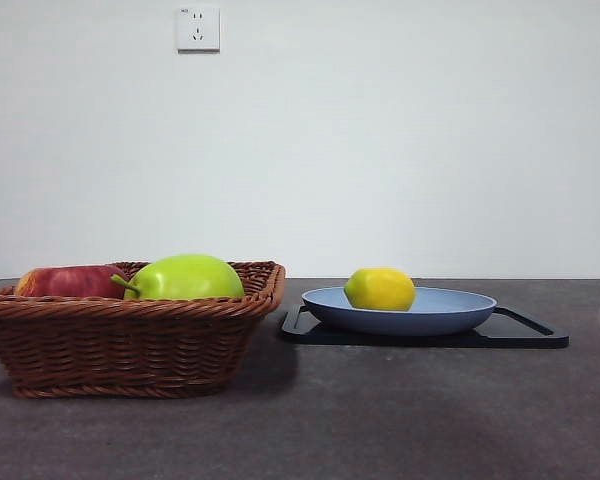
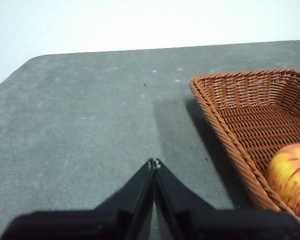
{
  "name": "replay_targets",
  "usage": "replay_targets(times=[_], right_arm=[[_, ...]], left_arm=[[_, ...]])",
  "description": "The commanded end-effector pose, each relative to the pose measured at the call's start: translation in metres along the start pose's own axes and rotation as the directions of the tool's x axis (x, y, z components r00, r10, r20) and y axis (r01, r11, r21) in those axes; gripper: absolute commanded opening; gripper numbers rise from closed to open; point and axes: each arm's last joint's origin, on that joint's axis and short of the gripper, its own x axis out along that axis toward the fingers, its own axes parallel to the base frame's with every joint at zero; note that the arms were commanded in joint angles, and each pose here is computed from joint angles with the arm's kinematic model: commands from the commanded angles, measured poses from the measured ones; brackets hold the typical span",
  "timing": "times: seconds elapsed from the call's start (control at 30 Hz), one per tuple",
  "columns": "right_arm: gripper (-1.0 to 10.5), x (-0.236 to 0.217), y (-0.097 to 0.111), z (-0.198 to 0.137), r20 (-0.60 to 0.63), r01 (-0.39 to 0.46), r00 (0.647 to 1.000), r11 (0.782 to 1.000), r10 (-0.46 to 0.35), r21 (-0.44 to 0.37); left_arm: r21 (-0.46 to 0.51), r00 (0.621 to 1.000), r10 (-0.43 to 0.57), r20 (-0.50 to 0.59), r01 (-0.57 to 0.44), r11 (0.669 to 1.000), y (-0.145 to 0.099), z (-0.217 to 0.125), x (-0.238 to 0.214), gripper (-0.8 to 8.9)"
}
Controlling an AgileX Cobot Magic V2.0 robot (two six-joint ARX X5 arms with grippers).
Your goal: Take the lemon from the basket,put the lemon in the plate,hand out the plate
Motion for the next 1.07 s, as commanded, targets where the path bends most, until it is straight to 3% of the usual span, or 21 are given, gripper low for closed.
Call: replay_targets(times=[0.03,0.23,0.4,0.73,0.93,1.07], right_arm=[[0.0,0.001,-0.004,-0.016,0.034,-0.043,0.999,0.999,0.043,-0.008],[0.0,0.013,-0.013,-0.068,0.108,-0.066,0.992,0.997,0.062,0.034],[0.0,0.02,-0.019,-0.098,0.061,-0.016,0.998,0.994,0.009,0.104],[0.0,0.022,-0.019,-0.114,0.04,-0.002,0.999,0.995,-0.002,0.097],[0.0,0.021,-0.018,-0.122,-0.043,0.0,0.999,0.994,0.005,0.107],[0.0,0.021,-0.018,-0.121,-0.037,0.004,0.999,0.978,0.004,0.209]], left_arm=[[-0.007,1.0,-0.005,-0.003,0.005,1.0,0.0,-0.002,0.001,0.08],[-0.007,1.0,-0.005,-0.003,0.005,1.0,0.0,-0.002,0.001,0.08],[-0.007,1.0,-0.005,-0.003,0.005,1.0,0.0,-0.002,0.001,0.08],[-0.007,1.0,-0.005,-0.003,0.005,1.0,0.0,-0.002,0.001,0.08],[-0.007,1.0,-0.005,-0.003,0.005,1.0,0.0,-0.002,0.001,0.08],[-0.006,1.0,-0.005,-0.002,0.005,1.0,0.0,-0.002,0.001,0.08]])
